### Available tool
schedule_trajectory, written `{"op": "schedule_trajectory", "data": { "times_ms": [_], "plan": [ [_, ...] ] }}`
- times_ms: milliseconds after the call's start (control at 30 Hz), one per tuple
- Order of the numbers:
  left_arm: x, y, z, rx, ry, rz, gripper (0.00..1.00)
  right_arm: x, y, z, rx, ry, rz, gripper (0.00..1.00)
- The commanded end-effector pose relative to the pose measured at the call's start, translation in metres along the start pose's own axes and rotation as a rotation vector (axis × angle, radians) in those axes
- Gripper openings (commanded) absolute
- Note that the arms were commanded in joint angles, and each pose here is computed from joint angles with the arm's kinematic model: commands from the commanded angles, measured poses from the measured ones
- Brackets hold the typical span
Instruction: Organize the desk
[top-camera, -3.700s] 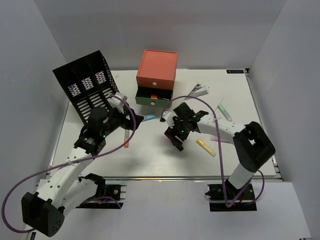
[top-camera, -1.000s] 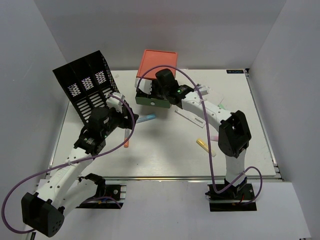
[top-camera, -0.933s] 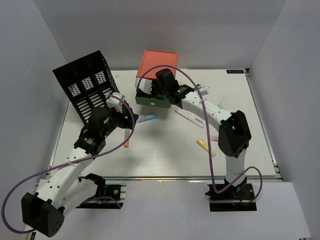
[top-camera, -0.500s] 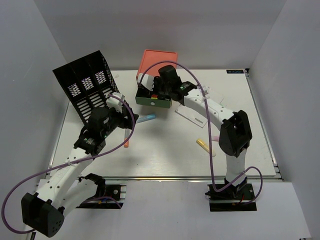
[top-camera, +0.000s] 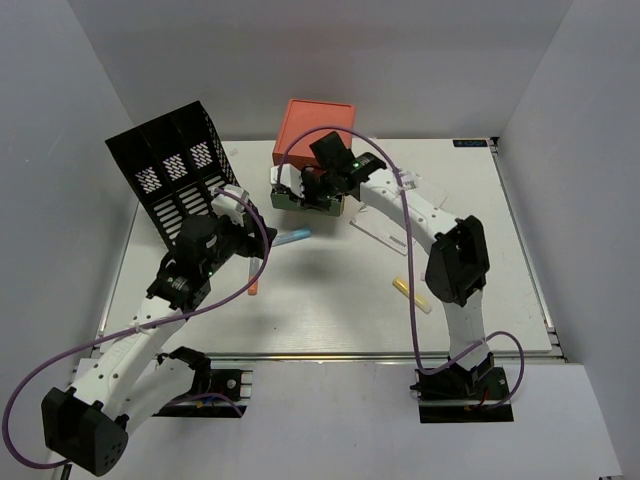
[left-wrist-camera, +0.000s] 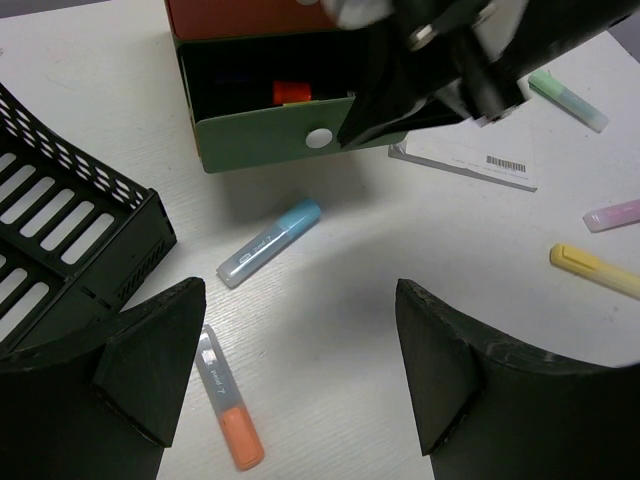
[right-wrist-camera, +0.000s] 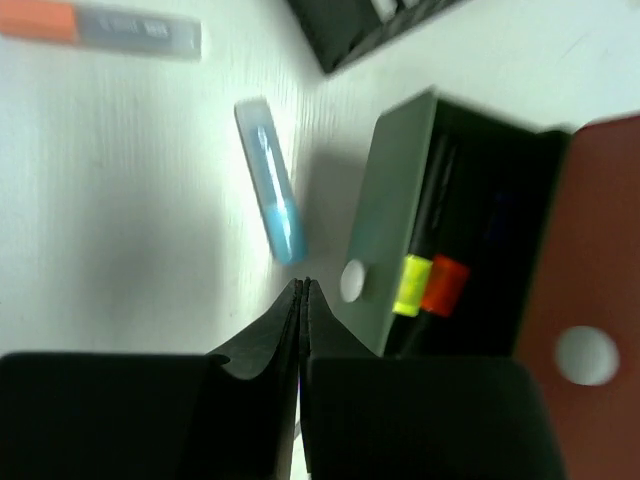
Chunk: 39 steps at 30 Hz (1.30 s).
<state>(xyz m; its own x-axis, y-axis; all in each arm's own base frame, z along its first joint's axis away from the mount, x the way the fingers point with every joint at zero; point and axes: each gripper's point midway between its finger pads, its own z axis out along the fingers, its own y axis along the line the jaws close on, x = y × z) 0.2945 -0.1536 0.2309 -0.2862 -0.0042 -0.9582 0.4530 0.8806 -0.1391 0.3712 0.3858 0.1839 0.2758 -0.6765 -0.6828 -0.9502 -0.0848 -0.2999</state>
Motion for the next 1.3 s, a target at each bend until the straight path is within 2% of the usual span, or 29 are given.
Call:
{"op": "schedule_trajectory", "data": {
  "times_ms": [0,200,600,767,933,1067,1100,1167,1200,1267],
  "plan": [
    [-0.012,-0.002,-0.005,0.009,-0.039,0.002,0.86,0.022,-0.008,0.003,0.042,0.110,0.039,0.00],
    [-0.011,-0.002,-0.004,0.010,-0.033,0.002,0.86,0.052,-0.022,0.009,0.149,0.223,0.085,0.00],
    [-0.010,-0.002,-0.004,0.008,-0.030,0.002,0.86,0.091,-0.085,-0.014,0.573,0.418,0.109,0.00],
    [-0.010,-0.001,-0.004,0.006,-0.030,0.002,0.86,0.097,-0.098,-0.017,0.661,0.442,0.101,0.00],
    [-0.010,-0.001,-0.003,0.006,-0.030,0.002,0.86,0.098,-0.096,-0.018,0.667,0.451,0.092,0.00],
    [-0.008,-0.002,-0.003,0.012,-0.025,0.000,0.85,0.077,-0.069,-0.019,0.514,0.363,0.093,0.00],
    [-0.007,-0.003,-0.002,0.015,-0.024,-0.002,0.84,0.067,-0.041,-0.012,0.366,0.302,0.102,0.00],
    [-0.008,-0.005,-0.002,0.030,-0.027,-0.003,0.81,0.040,-0.009,-0.027,0.228,0.183,0.098,0.00],
    [-0.007,-0.006,-0.002,0.035,-0.028,-0.006,0.77,0.024,0.010,-0.029,0.142,0.087,0.108,0.00],
    [-0.008,-0.010,-0.001,0.057,-0.029,-0.006,0.66,0.004,0.030,-0.055,0.136,-0.014,0.138,0.00]
  ]
}}
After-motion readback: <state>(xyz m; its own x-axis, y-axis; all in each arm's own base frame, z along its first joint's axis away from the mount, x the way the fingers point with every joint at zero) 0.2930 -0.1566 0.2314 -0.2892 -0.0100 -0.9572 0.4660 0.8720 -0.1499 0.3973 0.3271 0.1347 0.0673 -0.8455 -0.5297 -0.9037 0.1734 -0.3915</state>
